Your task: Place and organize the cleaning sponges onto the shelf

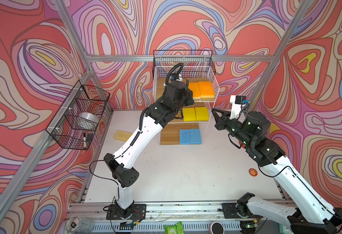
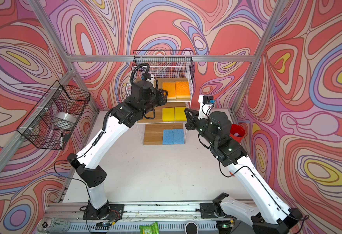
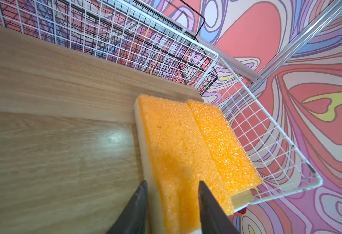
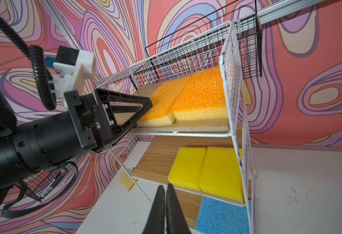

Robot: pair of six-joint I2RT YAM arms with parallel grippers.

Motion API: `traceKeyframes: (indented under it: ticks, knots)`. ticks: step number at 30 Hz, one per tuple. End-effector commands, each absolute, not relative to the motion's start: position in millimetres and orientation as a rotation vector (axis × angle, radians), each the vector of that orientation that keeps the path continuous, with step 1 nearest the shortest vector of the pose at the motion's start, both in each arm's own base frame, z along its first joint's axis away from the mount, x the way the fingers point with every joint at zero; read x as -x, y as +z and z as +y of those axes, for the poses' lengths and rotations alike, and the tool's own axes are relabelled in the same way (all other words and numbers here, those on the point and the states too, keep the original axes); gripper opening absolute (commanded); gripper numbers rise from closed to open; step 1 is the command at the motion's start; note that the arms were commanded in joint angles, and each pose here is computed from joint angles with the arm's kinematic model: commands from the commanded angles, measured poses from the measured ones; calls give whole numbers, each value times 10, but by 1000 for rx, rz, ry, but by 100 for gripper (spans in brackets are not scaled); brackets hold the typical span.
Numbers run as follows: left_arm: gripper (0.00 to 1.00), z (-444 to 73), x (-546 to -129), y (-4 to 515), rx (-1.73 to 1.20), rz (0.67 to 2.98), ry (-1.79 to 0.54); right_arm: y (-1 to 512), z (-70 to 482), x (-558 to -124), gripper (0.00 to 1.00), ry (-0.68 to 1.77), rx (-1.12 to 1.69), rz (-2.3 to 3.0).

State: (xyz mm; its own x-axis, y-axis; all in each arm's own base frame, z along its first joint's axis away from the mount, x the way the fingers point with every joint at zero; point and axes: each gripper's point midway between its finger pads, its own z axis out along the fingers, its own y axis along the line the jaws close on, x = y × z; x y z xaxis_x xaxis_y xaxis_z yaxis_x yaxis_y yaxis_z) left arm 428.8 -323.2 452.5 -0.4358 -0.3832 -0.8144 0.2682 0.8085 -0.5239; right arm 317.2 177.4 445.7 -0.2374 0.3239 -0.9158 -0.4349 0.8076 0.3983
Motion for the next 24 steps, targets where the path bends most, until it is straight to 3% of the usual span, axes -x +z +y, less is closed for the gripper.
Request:
traceKeyframes:
  ticks: [1,4,7,8,11,24]
  knots:
    - [57,-3268,-4296,4272,76,1963,-697,4449,1741,-3186,0,686,84,1664]
    - [71,-3228,-4279,4318,72,1951,-686,4431,1737,-3198,0,682,80,1671]
    - [97,-3164,-4243,4402,58,1931,-663,4402,1742,-3203,2,679,82,1686]
    - [100,-3135,-4235,4429,61,1924,-656,4386,1746,-3202,3,680,82,1692]
    - [100,-3061,-4177,4523,46,1900,-640,4368,1731,-3184,7,678,80,1698]
    - [100,-2478,-3547,4882,7,1807,-629,4160,1523,-2939,49,621,65,1749]
